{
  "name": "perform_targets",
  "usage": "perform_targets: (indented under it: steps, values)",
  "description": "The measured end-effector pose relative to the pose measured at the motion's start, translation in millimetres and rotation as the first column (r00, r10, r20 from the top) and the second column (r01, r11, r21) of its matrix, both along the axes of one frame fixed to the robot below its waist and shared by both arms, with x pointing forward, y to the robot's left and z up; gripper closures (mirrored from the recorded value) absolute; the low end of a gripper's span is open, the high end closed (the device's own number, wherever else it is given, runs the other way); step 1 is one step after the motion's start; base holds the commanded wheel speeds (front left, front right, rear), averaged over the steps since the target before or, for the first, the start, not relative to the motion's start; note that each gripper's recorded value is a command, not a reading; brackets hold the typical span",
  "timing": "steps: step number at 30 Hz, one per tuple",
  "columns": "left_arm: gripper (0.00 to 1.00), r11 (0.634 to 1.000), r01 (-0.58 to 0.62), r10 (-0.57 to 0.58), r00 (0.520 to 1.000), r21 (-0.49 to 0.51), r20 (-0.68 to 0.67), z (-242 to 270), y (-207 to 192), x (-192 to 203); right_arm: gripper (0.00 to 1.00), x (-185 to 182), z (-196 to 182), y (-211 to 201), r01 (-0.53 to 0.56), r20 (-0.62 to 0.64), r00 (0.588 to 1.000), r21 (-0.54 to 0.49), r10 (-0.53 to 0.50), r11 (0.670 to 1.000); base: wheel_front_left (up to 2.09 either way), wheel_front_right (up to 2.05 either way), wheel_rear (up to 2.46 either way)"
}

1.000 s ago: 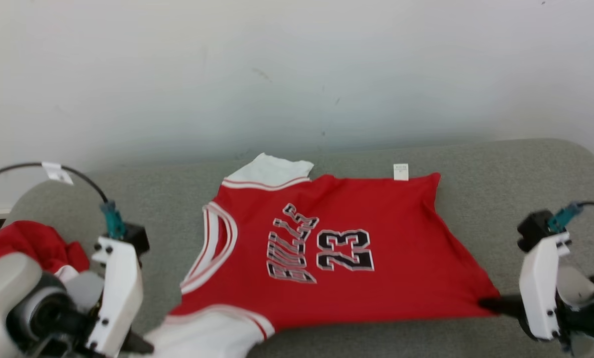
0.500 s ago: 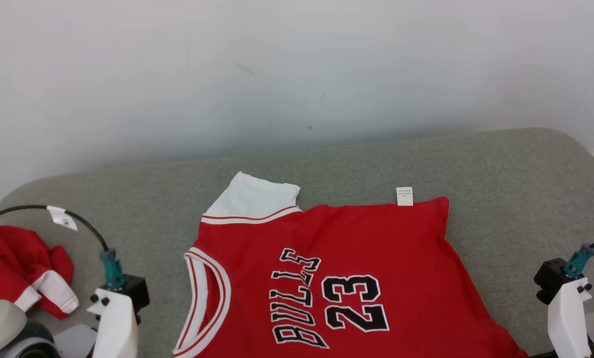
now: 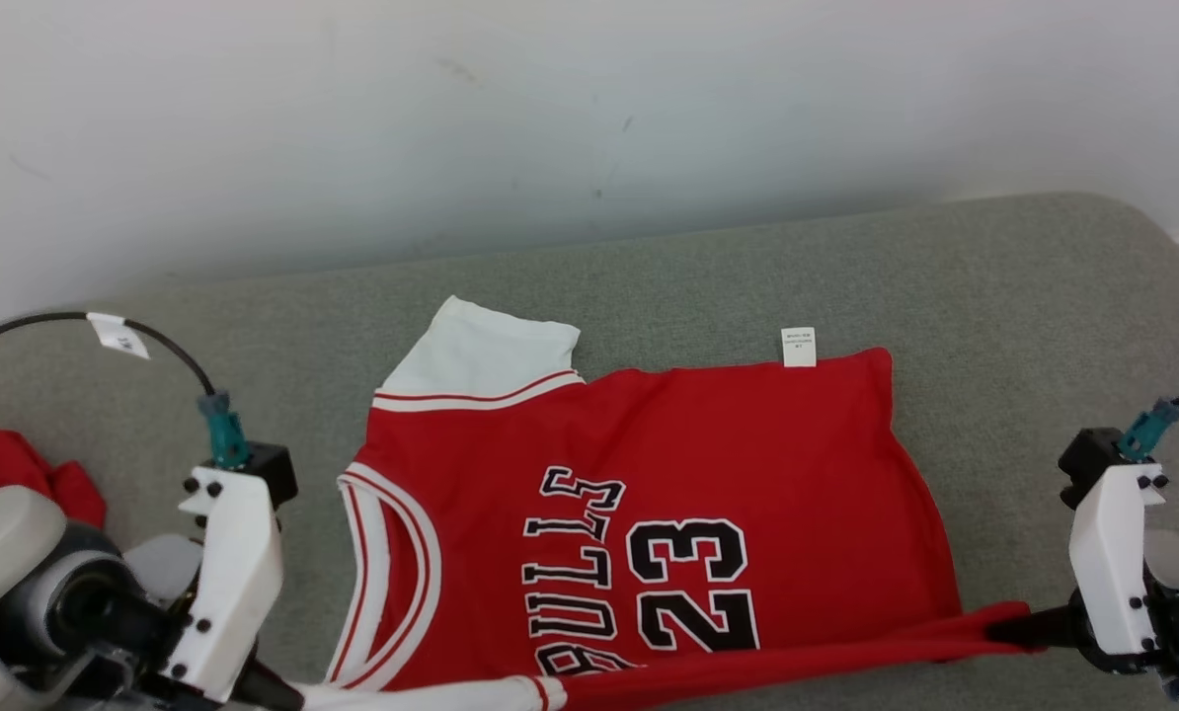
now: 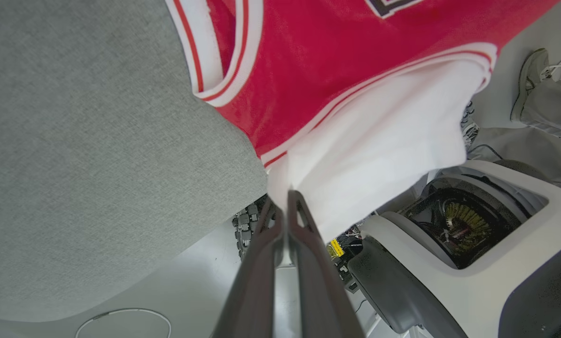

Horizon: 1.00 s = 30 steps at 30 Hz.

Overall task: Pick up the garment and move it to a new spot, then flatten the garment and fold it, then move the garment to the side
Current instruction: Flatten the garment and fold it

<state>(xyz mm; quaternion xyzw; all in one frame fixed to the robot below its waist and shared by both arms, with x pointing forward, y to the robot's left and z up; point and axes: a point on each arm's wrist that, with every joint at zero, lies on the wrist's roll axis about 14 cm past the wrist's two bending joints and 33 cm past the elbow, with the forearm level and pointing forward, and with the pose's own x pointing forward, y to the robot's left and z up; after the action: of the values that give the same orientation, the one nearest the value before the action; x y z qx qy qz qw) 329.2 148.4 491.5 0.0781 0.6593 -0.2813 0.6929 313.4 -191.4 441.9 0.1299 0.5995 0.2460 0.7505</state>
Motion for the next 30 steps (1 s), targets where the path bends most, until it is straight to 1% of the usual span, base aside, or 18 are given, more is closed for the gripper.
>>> perform_targets:
  steps: [3, 6, 12, 13, 14, 15, 16, 17, 18, 19, 23, 26, 28, 30]
  values:
    - [1.00, 1.000, -0.026, 0.026, 1.000, 0.014, 0.006, -5, -2, 21, 1.00, 15, -3, 4, 0.011, -0.005, 1.000, -0.003, -0.011, 1.000, 0.00, 0.00, 0.00]
    - [1.00, 0.998, -0.066, 0.066, 0.997, -0.009, 0.027, -10, -11, 44, 1.00, 25, -8, 12, 0.011, -0.013, 1.000, -0.003, -0.011, 1.000, 0.00, 0.00, 0.00]
    - [1.00, 0.993, -0.110, 0.111, 0.994, -0.030, 0.014, -28, -24, 70, 1.00, 43, -14, 16, 0.024, 0.012, 1.000, -0.034, -0.023, 0.999, 0.00, 0.00, 0.00]
    - [1.00, 0.993, -0.111, 0.112, 0.994, -0.036, 0.019, -29, -27, 73, 0.95, 43, -16, 17, 0.025, 0.009, 1.000, -0.038, -0.024, 0.999, 0.00, 0.00, 0.00]
    - [1.00, 0.993, -0.112, 0.113, 0.993, -0.042, 0.022, -31, -29, 76, 0.82, 44, -18, 17, 0.028, 0.010, 1.000, -0.042, -0.028, 0.999, 0.00, 0.00, 0.00]
    - [1.00, 0.992, -0.117, 0.118, 0.993, -0.048, 0.026, -32, -30, 79, 0.71, 45, -19, 17, 0.031, 0.013, 0.999, -0.044, -0.030, 0.999, 0.00, 0.00, 0.00]
    - [0.91, 0.991, -0.121, 0.123, 0.992, -0.055, 0.032, -33, -32, 82, 0.64, 47, -18, 17, 0.035, 0.018, 0.999, -0.045, -0.034, 0.998, 0.00, 0.00, 0.00]
    - [0.44, 0.991, -0.121, 0.124, 0.991, -0.060, 0.042, -34, -33, 86, 0.56, 49, -18, 17, 0.044, 0.024, 0.999, -0.043, -0.043, 0.998, 0.00, 0.00, 0.00]
    - [0.14, 0.991, -0.123, 0.126, 0.991, -0.061, 0.048, -34, -34, 89, 0.16, 53, -17, 17, 0.055, 0.038, 0.998, -0.041, -0.053, 0.998, 0.00, 0.00, 0.00]
    - [0.00, 0.990, -0.128, 0.131, 0.990, -0.061, 0.055, -36, -33, 91, 0.00, 56, -17, 17, 0.065, 0.050, 0.997, -0.041, -0.063, 0.997, 0.00, 0.00, 0.00]
    - [0.00, 0.988, -0.139, 0.147, 0.982, -0.069, 0.121, -38, -32, 103, 0.00, 64, -18, 14, 0.100, 0.100, 0.991, -0.058, -0.094, 0.993, 0.00, 0.00, 0.00]
    - [0.00, 0.986, -0.140, 0.155, 0.968, -0.089, 0.199, -32, -31, 113, 0.00, 69, -12, 17, 0.121, 0.132, 0.985, -0.040, -0.114, 0.992, 0.00, 0.00, 0.00]
    - [0.00, 0.986, -0.132, 0.154, 0.953, -0.100, 0.260, -27, -28, 119, 0.00, 76, -2, 16, 0.139, 0.189, 0.973, -0.028, -0.132, 0.990, 0.00, 0.00, 0.00]
    - [0.00, 0.983, -0.122, 0.163, 0.928, -0.139, 0.335, -16, -31, 127, 0.00, 84, 12, 17, 0.155, 0.266, 0.953, -0.006, -0.148, 0.988, 0.00, 0.00, 0.00]
